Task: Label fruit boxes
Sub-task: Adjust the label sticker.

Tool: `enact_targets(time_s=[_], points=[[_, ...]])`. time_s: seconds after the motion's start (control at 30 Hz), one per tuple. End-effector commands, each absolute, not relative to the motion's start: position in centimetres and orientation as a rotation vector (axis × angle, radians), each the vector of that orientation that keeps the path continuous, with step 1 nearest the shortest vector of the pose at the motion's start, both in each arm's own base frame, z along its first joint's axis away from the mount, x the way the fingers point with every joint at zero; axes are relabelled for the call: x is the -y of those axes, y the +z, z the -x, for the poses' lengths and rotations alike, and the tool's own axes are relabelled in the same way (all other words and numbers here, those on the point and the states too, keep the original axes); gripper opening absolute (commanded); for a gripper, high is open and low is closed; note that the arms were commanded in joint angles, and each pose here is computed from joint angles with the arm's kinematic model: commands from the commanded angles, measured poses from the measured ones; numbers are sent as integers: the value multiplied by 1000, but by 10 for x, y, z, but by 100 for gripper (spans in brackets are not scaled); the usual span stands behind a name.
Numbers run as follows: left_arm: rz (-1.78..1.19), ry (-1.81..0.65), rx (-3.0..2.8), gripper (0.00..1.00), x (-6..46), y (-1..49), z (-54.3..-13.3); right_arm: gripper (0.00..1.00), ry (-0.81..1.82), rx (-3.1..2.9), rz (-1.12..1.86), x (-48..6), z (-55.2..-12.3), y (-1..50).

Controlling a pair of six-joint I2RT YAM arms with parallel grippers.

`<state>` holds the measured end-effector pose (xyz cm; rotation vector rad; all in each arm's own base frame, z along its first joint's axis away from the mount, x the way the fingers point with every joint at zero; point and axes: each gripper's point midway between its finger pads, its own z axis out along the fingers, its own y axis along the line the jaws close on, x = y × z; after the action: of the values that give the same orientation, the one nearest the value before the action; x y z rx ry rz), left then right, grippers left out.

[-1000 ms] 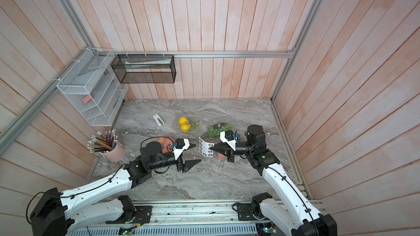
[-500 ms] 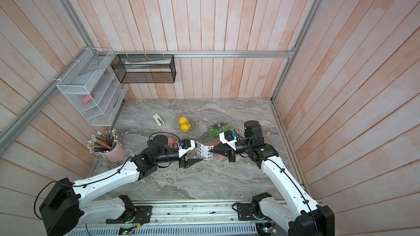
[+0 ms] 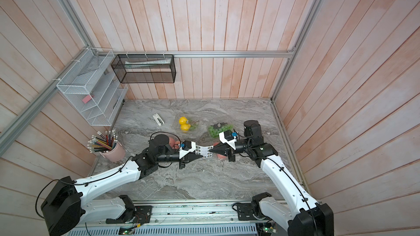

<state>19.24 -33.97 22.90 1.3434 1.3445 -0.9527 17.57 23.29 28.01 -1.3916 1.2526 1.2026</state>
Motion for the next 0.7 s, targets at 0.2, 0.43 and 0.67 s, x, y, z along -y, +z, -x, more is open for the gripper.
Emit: enact_targets(time_s=[0.2, 0.43, 0.67], points=[[-1256, -1036, -1288, 0, 336, 254, -185, 21, 1210, -1263, 1337, -229, -174, 275], [-1237, -1119, -1227, 0, 340, 268, -179, 24, 1282, -1279, 1266, -229, -159, 258], [-1253, -1151, -1213, 0, 344, 271, -177, 24, 1315, -1304, 1274, -231, -157, 248]])
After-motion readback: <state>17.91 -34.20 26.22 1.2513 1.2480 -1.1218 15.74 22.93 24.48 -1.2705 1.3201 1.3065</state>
